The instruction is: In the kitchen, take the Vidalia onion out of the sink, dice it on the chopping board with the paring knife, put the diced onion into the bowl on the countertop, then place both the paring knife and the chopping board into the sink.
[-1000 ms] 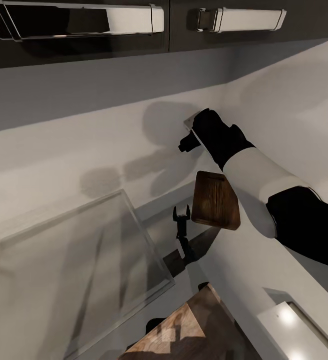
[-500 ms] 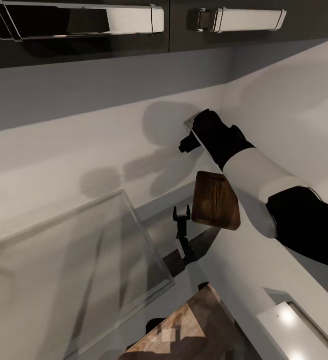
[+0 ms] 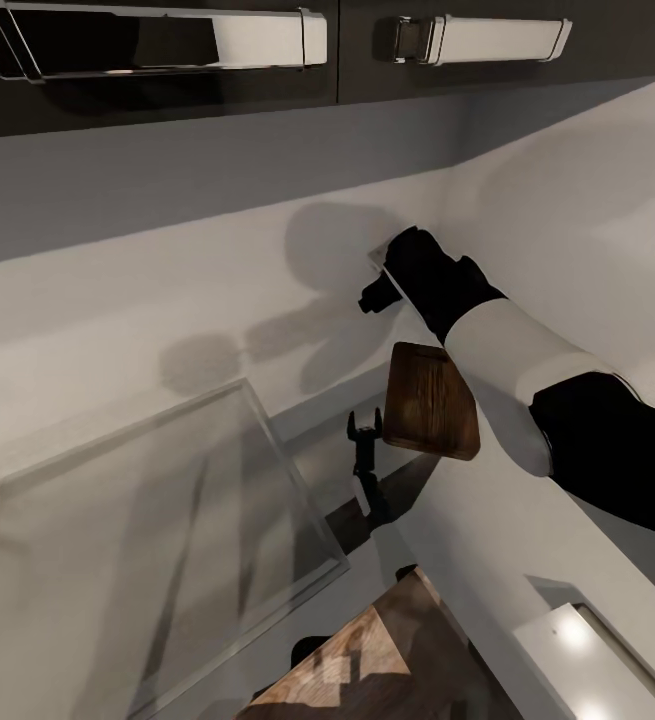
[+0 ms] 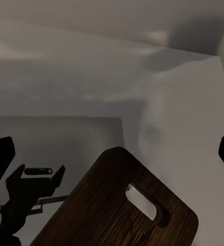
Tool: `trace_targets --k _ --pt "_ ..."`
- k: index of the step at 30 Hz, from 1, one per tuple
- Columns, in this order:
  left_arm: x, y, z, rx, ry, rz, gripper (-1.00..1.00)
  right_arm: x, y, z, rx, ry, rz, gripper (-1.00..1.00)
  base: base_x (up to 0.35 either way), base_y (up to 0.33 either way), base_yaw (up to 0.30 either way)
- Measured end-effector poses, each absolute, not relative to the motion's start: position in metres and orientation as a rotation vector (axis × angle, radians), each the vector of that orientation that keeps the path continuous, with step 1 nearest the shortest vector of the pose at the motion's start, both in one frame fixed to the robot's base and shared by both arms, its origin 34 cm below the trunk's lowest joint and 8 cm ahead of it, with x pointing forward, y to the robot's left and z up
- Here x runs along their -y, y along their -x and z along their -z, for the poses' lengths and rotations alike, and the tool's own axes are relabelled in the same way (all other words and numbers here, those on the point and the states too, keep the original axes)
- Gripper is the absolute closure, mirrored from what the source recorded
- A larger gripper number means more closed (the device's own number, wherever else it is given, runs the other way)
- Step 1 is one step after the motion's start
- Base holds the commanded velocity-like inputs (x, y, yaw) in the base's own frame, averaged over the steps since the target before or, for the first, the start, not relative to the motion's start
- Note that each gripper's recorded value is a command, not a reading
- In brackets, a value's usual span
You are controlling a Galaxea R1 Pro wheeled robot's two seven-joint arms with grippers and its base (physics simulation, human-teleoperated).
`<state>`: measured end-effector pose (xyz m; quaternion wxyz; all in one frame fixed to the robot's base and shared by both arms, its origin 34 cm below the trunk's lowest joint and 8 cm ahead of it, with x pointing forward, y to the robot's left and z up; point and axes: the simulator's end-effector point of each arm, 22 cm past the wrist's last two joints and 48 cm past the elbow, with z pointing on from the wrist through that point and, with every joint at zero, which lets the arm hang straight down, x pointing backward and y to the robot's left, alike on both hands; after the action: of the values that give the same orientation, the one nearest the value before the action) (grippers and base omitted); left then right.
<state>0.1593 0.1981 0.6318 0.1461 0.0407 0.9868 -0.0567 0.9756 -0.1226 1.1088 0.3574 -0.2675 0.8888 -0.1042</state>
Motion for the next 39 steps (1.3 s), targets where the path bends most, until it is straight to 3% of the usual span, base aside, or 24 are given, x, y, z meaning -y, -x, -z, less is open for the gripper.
trace_targets --k 30,39 --pt "-0.198 -0.159 -0.632 -2.842 -0.118 0.163 -1.0 0.281 -0.978 -1.074 -2.396 0.573 0.27 -1.0 0.0 0.0 0.0" --pt "-0.198 -0.159 -0.632 -2.842 -0.118 0.163 -1.0 0.287 -0.967 -1.073 -2.406 0.631 0.07 -1.0 0.0 0.0 0.0"
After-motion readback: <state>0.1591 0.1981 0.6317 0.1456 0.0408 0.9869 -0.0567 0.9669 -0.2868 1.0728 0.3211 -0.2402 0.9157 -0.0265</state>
